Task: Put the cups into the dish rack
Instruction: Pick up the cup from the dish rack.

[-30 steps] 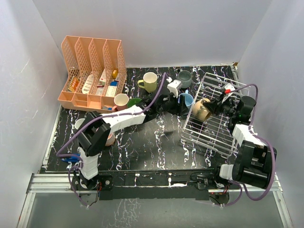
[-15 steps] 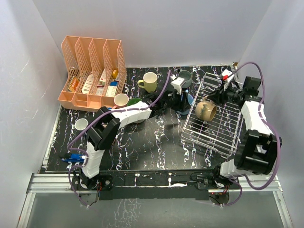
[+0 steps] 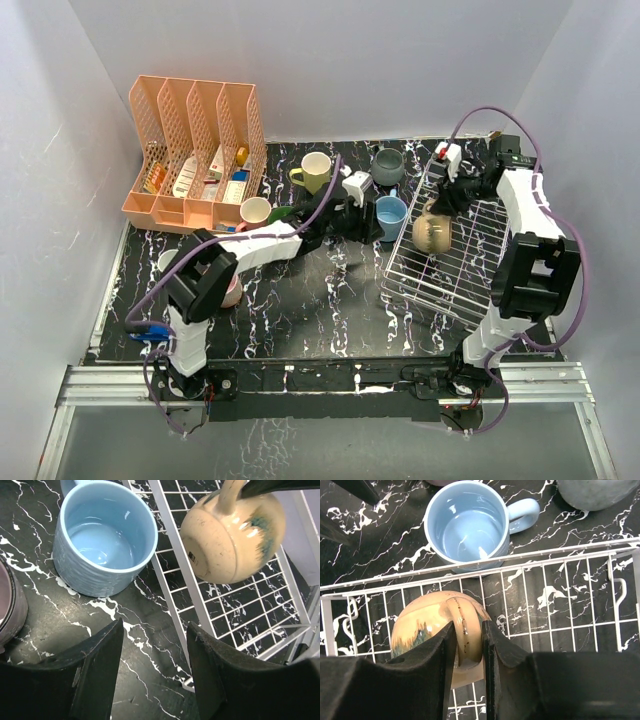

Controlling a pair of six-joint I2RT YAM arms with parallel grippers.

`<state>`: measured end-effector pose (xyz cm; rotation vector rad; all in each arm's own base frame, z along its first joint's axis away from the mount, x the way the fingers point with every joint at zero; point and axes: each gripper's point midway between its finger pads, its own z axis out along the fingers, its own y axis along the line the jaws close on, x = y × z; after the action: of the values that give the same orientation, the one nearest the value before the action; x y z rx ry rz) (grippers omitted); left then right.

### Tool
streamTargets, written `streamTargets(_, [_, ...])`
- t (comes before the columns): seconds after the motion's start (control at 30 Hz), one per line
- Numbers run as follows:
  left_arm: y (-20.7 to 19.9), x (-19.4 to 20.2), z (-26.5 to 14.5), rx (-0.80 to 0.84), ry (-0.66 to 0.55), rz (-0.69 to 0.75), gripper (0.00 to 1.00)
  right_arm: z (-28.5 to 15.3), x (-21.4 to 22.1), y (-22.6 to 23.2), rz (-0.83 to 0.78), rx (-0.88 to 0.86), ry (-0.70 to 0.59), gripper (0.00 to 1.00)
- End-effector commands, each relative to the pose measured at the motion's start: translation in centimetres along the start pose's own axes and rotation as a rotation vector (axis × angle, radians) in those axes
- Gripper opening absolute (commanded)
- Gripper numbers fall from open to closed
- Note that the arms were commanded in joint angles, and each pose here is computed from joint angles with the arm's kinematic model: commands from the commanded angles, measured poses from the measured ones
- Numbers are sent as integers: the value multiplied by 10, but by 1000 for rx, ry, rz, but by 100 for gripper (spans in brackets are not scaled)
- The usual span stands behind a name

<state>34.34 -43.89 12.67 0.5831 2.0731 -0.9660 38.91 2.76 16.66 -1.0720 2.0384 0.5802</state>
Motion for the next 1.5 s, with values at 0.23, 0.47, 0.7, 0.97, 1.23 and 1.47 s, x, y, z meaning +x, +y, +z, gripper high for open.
streamTargets(0.23, [-36, -42, -48, 130, -144, 31, 59, 2, -17, 11, -58, -56, 94, 8])
streamTargets(0.47, [-51, -58, -66, 222, -229, -103, 64, -36, -78, 15, -148, 99, -131, 8])
streamTargets(0.7, [-56, -65, -73, 151, -288, -205, 69, -58, -102, 16, -56, 285, -331, 8])
streamTargets(0.97, [-51, -49, -49, -144, -217, 72, 87, -66, -97, 9, 171, 424, -484, 8])
streamTargets(1.23, [-84, -36, -12, 9, -264, 469, 97, -69, -88, 6, 305, 471, -543, 8])
streamTargets(1.47, [-88, -20, 20, 95, -188, 672, 97, -84, -77, 7, 335, 539, -600, 8])
